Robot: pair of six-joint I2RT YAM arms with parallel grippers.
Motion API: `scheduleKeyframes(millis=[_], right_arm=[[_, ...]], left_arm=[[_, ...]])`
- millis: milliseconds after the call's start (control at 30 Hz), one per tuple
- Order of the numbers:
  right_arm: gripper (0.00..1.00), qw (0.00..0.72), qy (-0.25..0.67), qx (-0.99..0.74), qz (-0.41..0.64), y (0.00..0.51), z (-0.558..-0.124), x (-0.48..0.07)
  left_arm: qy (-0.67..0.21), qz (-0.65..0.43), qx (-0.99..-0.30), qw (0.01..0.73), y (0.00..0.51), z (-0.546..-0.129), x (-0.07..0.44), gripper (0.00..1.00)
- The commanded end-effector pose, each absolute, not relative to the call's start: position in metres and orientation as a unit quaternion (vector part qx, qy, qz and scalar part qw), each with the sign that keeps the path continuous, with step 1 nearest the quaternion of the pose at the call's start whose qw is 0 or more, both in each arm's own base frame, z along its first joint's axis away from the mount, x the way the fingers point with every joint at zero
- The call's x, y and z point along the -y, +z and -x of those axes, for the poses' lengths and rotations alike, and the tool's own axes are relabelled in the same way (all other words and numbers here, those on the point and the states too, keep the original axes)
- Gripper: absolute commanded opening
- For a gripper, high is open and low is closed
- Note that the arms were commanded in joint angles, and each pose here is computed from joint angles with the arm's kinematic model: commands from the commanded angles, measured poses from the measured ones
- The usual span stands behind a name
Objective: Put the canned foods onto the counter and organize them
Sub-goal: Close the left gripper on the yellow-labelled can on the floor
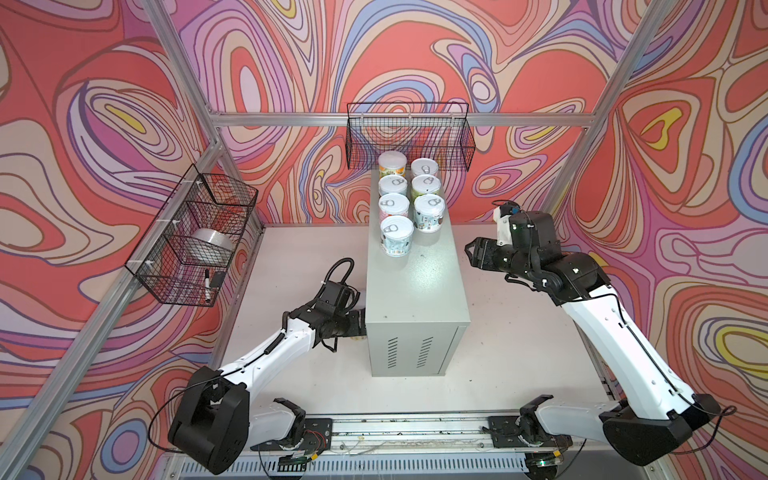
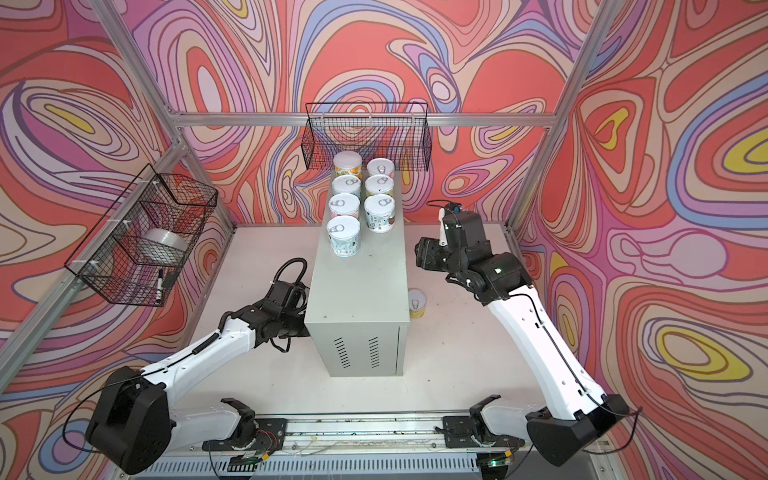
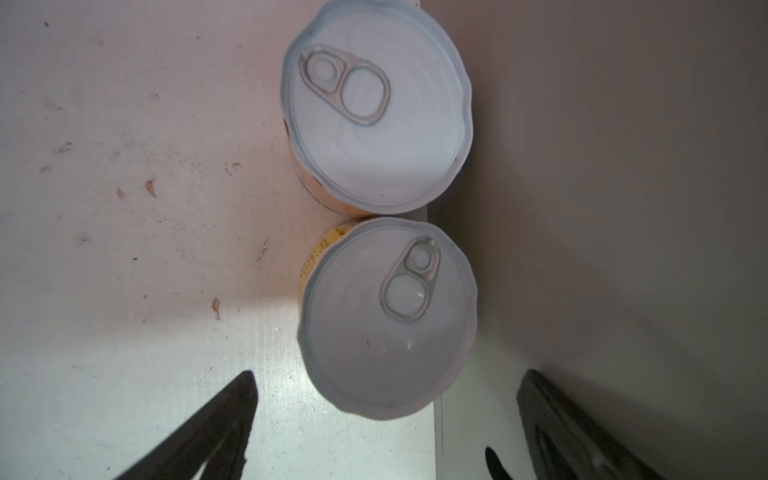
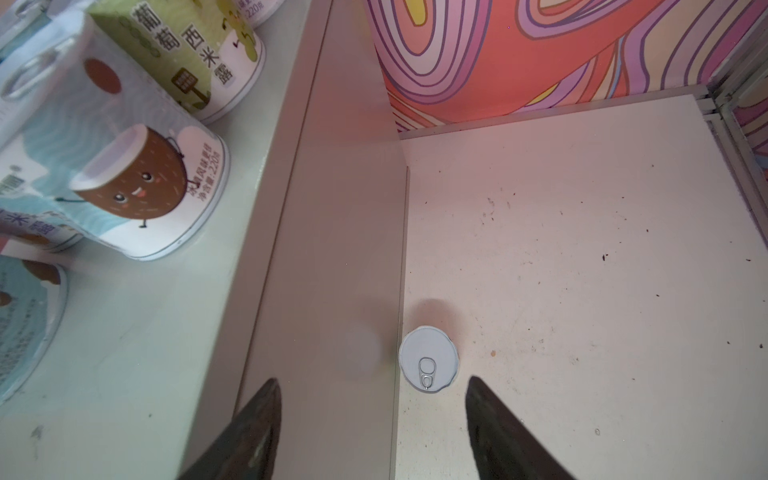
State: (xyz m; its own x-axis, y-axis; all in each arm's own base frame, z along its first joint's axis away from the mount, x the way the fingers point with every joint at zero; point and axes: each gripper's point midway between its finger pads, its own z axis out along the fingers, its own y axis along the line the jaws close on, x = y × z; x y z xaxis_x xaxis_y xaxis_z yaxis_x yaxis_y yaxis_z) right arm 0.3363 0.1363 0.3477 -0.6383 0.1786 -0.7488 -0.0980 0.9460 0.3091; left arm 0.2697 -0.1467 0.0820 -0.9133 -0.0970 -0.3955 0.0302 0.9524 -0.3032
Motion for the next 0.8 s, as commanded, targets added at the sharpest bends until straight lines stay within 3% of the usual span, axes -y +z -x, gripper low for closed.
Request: scheduleKeyframes(millis=[0,333,533,667,767], right_arm=[[0.72,0.424,0.172,-0.889,-0.029,0.345,-0.343,-0.139],[0.71,0.428,0.169,-0.887,-0.037,0.345,-0.345,-0.137],[0.71,0.426,0.161,-0.889,-0.037,0.34,-0.345,-0.135],[0.71,0.423,0.161,-0.891,-0.035,0.337,-0.345,-0.136],[0.71,0.425,0.158,-0.891,-0.036,0.335,-0.345,-0.135]], left_arm=[[-0.137,0.026,-0.97,0.197,0.067,-0.27,0.145,0.92],[-0.103,0.05,-0.969,0.217,0.046,-0.293,0.14,0.91],[-0.102,0.065,-0.967,0.222,0.031,-0.308,0.145,0.84],[-0.086,0.069,-0.97,0.217,0.022,-0.307,0.14,0.73],[-0.071,0.07,-0.971,0.215,0.02,-0.304,0.134,0.58]])
